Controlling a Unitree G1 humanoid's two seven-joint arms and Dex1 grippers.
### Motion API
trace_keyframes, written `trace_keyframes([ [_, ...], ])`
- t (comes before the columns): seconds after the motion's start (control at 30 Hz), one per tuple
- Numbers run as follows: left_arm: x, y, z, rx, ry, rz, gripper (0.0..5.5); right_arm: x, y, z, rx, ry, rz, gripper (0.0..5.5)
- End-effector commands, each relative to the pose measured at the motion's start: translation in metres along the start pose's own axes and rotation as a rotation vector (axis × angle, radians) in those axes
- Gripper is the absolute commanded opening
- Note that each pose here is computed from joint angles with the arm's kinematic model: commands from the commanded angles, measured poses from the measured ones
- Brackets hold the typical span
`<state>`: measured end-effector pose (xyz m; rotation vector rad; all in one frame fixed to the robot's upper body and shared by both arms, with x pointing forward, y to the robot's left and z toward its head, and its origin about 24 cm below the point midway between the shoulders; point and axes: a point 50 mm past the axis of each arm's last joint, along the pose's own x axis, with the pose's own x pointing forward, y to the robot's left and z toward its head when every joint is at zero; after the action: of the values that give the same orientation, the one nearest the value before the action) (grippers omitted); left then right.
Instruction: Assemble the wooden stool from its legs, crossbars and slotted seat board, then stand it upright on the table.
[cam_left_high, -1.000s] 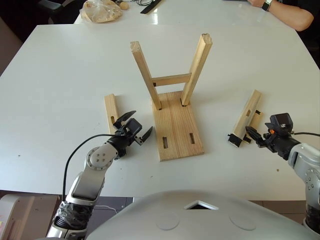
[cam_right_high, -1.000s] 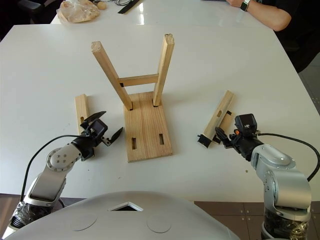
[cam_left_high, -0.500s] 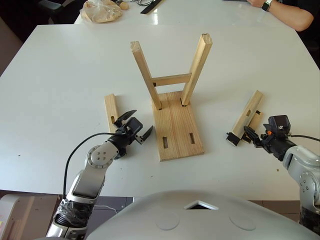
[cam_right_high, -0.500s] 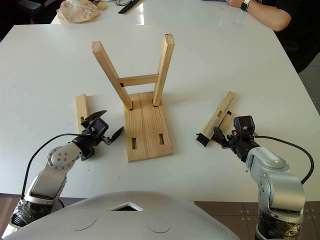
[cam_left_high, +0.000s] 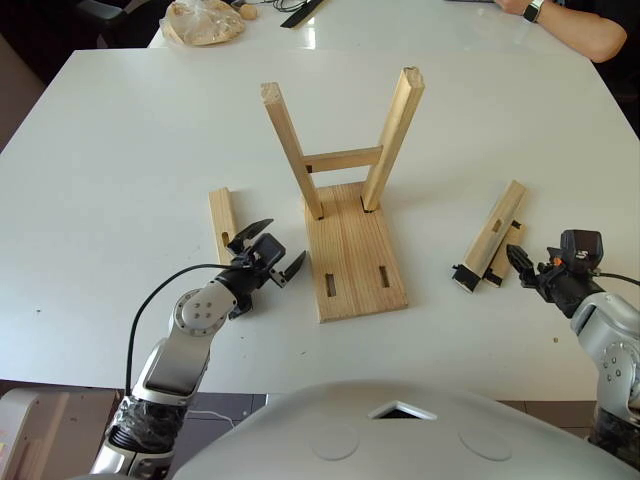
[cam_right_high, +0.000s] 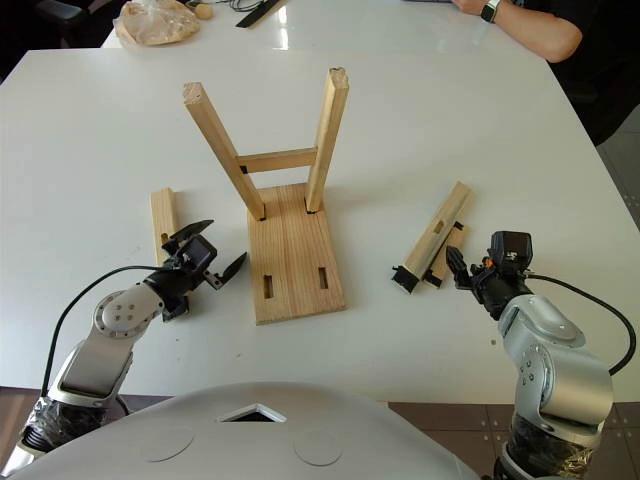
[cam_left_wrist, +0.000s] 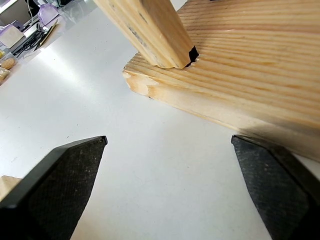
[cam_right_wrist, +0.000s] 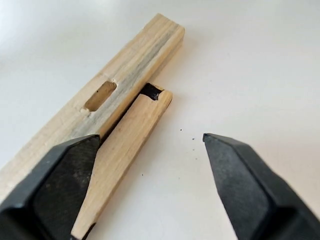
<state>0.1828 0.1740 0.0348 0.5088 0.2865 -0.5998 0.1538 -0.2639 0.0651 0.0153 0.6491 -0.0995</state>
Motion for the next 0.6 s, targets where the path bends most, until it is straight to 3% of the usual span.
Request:
trace_keyframes([
  [0.03,0.000,-0.003,-0.007,0.017,0.048,-0.029,4.61,-0.002,0.003,-0.005,-0.019,0.028,-0.009,3.80],
  [0.6,0.004,-0.003,-0.001,0.043,0.036,-0.065,4.61,-0.005,0.036,-0.026,-0.010,0.134,0.106,3.80],
])
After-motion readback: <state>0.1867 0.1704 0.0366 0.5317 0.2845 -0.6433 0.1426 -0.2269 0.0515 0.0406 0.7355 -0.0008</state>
